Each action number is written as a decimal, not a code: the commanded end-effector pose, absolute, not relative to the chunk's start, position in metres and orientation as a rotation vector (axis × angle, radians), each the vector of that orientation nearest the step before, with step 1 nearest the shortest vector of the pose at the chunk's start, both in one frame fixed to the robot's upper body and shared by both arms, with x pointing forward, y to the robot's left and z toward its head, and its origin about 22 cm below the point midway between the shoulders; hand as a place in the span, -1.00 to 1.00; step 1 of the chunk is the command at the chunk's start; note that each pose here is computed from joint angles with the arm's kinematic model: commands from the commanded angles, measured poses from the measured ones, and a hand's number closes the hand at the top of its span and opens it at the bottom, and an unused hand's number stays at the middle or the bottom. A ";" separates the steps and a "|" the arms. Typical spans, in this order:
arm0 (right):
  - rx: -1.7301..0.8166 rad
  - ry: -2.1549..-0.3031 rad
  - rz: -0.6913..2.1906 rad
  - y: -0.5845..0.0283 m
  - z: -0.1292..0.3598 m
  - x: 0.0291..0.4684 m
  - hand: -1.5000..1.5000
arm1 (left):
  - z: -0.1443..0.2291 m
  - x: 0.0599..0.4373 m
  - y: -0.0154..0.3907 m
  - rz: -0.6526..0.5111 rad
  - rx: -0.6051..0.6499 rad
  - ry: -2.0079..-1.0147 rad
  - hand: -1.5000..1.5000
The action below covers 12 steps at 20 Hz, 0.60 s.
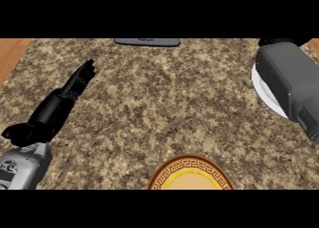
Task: Pick the eggplant from the plate and place it in the plate
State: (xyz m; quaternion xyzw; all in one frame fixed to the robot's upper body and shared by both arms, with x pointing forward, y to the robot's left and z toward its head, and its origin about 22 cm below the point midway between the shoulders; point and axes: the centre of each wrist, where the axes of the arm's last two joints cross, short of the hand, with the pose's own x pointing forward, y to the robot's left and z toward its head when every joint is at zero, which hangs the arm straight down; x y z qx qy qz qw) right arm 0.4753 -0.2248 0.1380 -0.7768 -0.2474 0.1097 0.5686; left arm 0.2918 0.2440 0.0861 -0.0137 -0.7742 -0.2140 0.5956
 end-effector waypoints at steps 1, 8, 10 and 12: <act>-1.846 -0.514 -0.066 -0.261 0.124 0.468 1.00 | 0.081 0.288 0.239 -0.479 -0.040 -1.803 0.00; -1.694 -0.387 -0.121 -0.292 0.090 0.452 1.00 | 0.087 0.288 0.249 -0.486 -0.011 -1.804 0.00; -1.634 -0.333 -0.179 -0.309 0.078 0.444 1.00 | 0.082 0.294 0.248 -0.475 -0.012 -1.812 0.00; -1.590 -0.284 -0.198 -0.331 0.064 0.431 -1.00 | 0.079 0.283 0.252 -0.490 -0.011 -1.808 0.00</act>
